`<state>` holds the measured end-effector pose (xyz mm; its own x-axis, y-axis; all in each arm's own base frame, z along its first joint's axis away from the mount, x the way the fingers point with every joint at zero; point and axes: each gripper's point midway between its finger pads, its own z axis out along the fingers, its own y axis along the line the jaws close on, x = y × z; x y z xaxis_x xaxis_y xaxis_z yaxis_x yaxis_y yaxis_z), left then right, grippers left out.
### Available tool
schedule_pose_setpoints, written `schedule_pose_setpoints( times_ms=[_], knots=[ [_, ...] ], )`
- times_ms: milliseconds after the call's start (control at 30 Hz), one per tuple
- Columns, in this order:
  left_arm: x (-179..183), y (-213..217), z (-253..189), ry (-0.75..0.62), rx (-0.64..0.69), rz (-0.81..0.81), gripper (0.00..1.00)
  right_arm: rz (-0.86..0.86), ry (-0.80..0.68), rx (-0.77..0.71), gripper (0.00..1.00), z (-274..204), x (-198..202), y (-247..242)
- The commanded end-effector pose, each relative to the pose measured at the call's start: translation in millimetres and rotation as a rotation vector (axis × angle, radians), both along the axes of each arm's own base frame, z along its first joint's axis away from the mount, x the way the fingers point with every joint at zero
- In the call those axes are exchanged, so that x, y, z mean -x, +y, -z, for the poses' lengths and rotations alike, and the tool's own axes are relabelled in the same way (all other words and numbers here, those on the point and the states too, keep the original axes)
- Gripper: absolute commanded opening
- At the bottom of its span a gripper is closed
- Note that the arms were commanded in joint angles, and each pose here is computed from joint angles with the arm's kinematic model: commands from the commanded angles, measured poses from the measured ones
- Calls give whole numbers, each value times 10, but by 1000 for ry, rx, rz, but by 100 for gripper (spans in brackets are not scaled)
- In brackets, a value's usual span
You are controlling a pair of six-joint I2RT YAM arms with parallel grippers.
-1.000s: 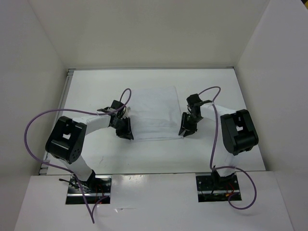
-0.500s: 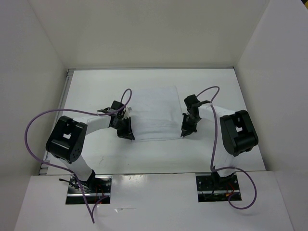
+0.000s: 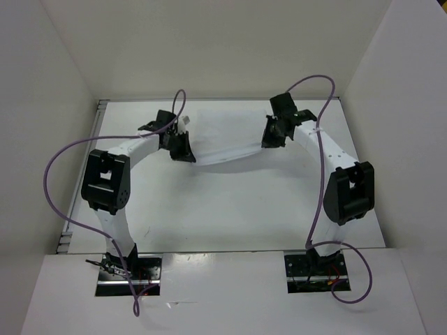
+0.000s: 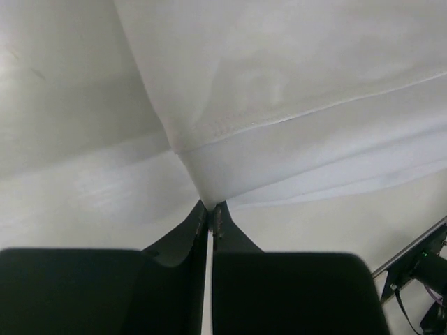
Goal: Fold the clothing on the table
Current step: Fold the skirt
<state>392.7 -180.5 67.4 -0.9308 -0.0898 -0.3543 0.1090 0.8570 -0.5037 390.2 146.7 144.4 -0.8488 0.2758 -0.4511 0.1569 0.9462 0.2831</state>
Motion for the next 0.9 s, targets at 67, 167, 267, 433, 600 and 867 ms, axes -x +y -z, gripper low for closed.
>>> schedule_pose_setpoints(
  times_ms=[67,167,267,433,600,867],
  knots=[
    [-108,-44,-270,-50,83,85,0,-31,2,-19,0,-56,-16,19],
    [215,-46,-225,-6,143,101,0,-54,57,-63,0,97,298,39],
    [536,-29,-361,-7,175,109,0,-69,158,-101,0,289,782,13],
    [1241,34,-689,-4,197,91,0,-91,315,-110,0,319,1643,-1],
    [1372,145,-1039,-69,210,10,0,-66,238,-141,0,-169,1740,19],
    [711,88,-851,-87,169,-10,0,-94,120,-125,0,-167,976,208]
  ],
)
